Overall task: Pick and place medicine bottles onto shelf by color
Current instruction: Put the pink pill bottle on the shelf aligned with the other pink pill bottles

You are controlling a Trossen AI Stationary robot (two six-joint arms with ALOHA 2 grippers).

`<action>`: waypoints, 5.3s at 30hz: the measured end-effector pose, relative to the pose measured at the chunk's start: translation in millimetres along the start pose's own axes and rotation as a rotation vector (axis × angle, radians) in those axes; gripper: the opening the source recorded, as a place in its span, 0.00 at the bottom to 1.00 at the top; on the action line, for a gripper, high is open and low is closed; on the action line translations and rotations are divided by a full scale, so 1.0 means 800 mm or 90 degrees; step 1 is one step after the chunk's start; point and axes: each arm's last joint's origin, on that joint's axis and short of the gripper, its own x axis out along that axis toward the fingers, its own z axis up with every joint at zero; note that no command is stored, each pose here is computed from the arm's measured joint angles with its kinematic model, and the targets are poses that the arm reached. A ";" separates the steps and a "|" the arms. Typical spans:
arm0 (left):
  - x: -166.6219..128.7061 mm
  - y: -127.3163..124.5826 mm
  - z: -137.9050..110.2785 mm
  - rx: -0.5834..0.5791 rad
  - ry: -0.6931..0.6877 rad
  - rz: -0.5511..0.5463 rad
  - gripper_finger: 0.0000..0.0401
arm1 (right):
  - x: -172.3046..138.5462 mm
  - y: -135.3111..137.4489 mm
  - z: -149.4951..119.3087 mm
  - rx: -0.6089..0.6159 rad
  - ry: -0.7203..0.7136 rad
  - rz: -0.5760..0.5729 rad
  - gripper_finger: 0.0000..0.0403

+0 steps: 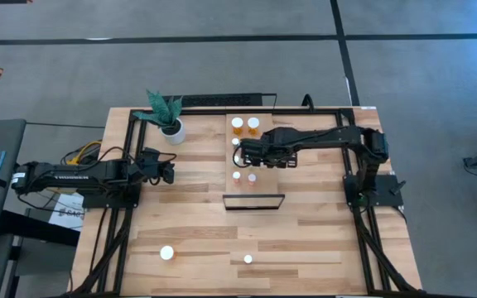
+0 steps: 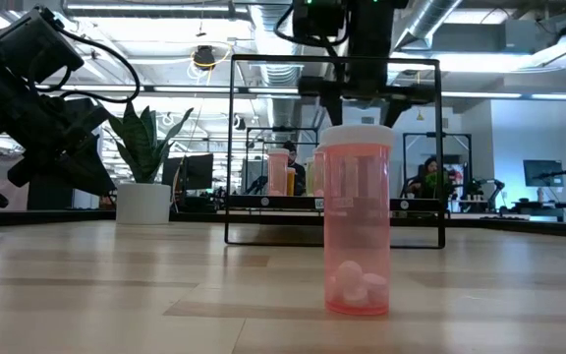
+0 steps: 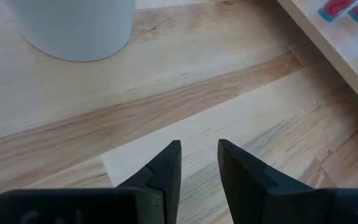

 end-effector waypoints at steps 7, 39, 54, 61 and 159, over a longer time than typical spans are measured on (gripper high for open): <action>0.000 0.000 0.000 0.000 0.000 0.000 0.23 | -0.031 -0.014 -0.024 -0.037 0.018 0.011 0.67; 0.000 0.000 0.000 0.000 0.000 0.000 0.23 | -0.085 -0.104 -0.286 0.261 0.090 -0.023 0.67; 0.000 0.000 0.000 0.000 0.000 0.000 0.23 | -0.049 -0.005 -0.330 0.104 0.142 0.025 0.67; 0.000 0.000 0.000 0.000 0.000 0.000 0.23 | -0.026 0.031 -0.332 0.018 0.154 0.046 0.67; 0.000 0.000 0.000 0.000 0.000 0.001 0.23 | -0.040 -0.124 -0.255 0.074 0.017 -0.095 0.30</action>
